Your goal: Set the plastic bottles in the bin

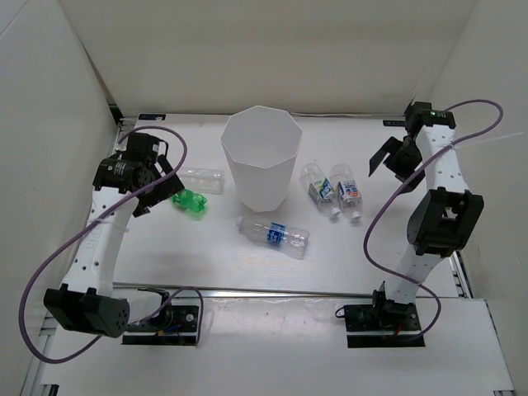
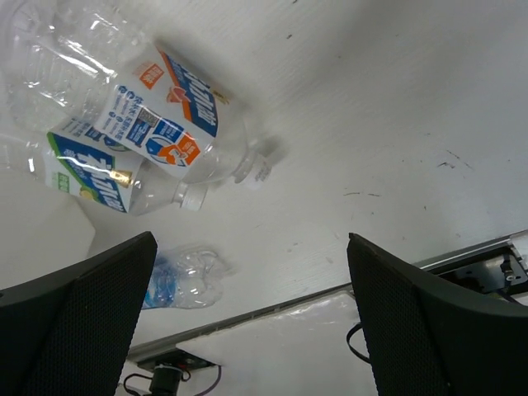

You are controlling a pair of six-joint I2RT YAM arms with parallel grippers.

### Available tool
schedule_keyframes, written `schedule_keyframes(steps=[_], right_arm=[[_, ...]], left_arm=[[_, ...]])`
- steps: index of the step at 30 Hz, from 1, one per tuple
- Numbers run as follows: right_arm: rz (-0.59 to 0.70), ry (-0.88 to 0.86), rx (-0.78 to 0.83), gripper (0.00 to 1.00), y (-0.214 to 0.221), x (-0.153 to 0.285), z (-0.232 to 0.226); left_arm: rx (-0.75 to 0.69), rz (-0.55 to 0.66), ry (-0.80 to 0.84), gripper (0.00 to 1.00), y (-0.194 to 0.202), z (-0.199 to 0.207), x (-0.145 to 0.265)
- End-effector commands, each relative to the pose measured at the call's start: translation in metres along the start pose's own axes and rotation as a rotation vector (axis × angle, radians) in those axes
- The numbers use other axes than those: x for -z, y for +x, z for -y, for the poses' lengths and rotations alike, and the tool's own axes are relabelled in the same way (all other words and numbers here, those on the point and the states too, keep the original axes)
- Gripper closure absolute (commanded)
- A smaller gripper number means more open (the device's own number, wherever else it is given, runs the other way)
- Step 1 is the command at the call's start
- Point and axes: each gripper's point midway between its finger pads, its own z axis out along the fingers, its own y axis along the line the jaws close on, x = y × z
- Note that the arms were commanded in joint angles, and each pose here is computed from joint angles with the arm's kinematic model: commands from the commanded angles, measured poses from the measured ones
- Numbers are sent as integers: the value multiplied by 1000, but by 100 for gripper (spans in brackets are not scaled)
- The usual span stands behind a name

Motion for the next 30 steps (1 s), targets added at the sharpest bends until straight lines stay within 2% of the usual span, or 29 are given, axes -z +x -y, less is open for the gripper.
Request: schedule_keyframes(steps=[1,3,4,5,11,12,13,18,20,24,30], right_arm=[[-68,-34,42,0,20,34,3],[-144,-106,54,0,29,30,-11],[-203,-201,66,0,36,35,-28],[-211,-245,91,0,35,38,-35],[-77,-314,260,0,15,28,-86],[-121,-289,267,0,16,14,-92],[-88,-297,294,0,10,21,-102],[-49,-222,332,0,0,-3,-113],[-16,-130,314,0,-8,-11,-105],[1,-82,313,0,-22,-30,-101],[71,-49,331,0,-41,-31,-102]], left_arm=[[-6,15,18,0,8,-5,2],[-4,17,30,0,9,-4,2],[-7,7,23,0,12,-5,-1],[-19,-7,25,0,16,-6,-3],[-26,13,14,0,13,-9,-3],[-29,3,7,0,14,-9,-6],[-41,-4,1,0,15,-9,-9],[-63,-31,-42,0,23,-16,-22],[-66,-33,-55,0,24,-18,-24],[-83,-50,-79,0,27,-21,-30],[-89,-84,-80,0,26,-13,-40]])
